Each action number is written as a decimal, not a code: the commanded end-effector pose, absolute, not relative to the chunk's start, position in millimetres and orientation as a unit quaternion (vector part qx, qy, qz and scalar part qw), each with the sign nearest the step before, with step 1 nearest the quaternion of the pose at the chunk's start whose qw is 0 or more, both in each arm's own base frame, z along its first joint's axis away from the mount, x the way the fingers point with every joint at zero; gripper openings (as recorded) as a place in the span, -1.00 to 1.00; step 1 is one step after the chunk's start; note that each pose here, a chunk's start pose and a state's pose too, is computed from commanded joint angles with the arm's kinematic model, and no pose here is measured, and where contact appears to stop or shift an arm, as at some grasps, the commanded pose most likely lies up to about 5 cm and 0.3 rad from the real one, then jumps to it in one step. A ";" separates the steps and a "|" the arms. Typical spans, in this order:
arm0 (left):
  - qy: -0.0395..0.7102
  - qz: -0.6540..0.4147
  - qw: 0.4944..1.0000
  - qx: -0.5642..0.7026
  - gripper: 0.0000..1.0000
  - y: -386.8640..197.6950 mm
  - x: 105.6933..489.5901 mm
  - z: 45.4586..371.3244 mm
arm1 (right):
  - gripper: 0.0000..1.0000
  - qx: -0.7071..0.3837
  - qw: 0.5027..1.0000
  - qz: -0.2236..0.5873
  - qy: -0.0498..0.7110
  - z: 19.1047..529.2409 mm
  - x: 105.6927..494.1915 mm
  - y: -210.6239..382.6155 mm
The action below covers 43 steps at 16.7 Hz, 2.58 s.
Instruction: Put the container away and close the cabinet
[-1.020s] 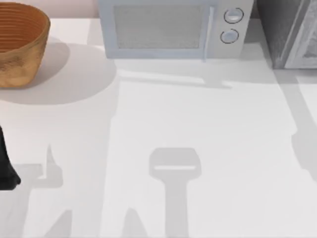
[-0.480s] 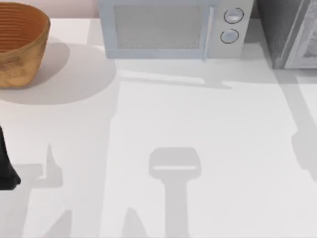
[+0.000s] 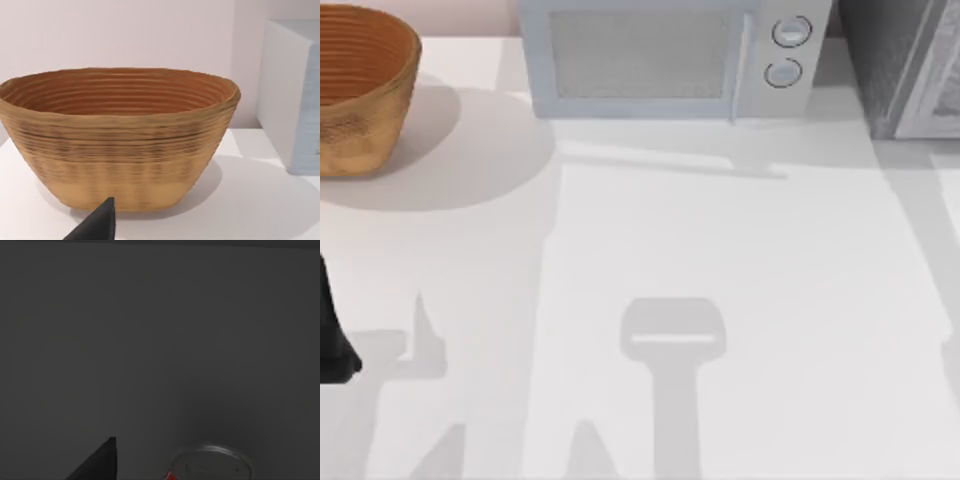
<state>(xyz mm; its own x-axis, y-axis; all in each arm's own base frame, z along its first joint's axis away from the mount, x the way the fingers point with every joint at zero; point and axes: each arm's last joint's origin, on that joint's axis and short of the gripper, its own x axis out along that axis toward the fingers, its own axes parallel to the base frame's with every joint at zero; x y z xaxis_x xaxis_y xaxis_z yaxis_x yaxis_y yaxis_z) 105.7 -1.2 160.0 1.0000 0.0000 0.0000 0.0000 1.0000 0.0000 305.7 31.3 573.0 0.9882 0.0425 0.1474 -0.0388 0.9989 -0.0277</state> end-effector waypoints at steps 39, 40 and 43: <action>0.000 0.000 1.000 0.000 1.00 -1.2 105.7 160.0 | 1.00 -0.006 1.000 -0.002 -0.014 197.5 140.1 -47.1; 0.000 0.000 1.000 0.000 1.00 -1.2 105.7 160.0 | 1.00 -0.005 1.000 -0.003 -0.010 199.1 146.4 -58.2; 0.000 0.000 1.000 0.000 1.00 -1.2 105.7 160.0 | 1.00 0.000 1.000 -0.004 0.001 196.1 162.0 -98.3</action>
